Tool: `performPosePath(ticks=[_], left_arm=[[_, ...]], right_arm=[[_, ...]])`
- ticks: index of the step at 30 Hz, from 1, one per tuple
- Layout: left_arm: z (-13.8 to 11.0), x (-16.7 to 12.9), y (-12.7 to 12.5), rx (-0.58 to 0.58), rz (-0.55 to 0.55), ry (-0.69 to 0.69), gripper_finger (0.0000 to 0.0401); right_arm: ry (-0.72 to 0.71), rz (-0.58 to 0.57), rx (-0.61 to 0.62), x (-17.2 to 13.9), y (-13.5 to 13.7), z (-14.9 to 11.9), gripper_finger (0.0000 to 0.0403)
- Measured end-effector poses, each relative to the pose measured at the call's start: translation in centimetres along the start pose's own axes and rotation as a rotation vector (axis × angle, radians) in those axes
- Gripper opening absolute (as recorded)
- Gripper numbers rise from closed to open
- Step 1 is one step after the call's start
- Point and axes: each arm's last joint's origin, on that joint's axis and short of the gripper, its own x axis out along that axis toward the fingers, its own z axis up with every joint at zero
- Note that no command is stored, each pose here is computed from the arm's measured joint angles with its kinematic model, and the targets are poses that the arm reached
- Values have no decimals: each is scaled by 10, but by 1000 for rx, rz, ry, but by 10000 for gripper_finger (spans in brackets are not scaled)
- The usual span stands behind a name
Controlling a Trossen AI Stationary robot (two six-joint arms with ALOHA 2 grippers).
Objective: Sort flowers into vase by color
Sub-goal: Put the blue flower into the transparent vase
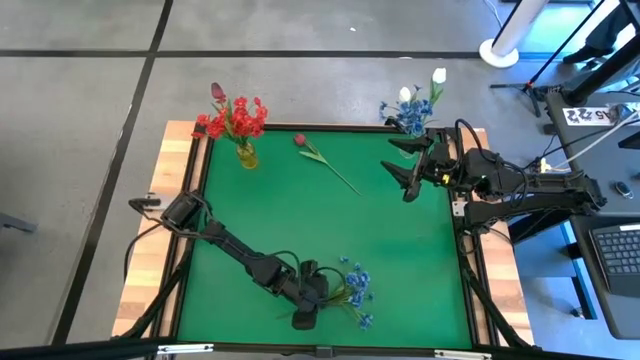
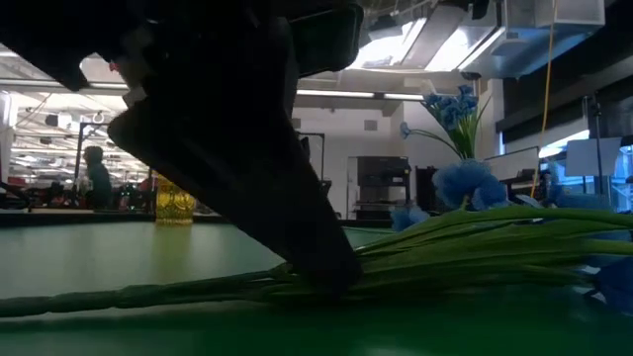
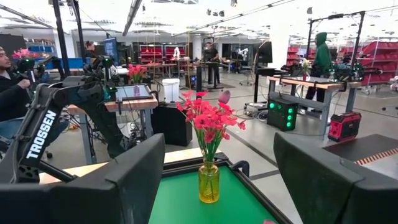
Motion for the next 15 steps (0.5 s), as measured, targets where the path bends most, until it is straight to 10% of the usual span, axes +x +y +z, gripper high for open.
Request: performPosePath(ticks=[15], left_arm=[[5, -20, 17, 19, 220, 12, 131]], right_arm=[[10, -3, 1, 0, 0, -1, 298]])
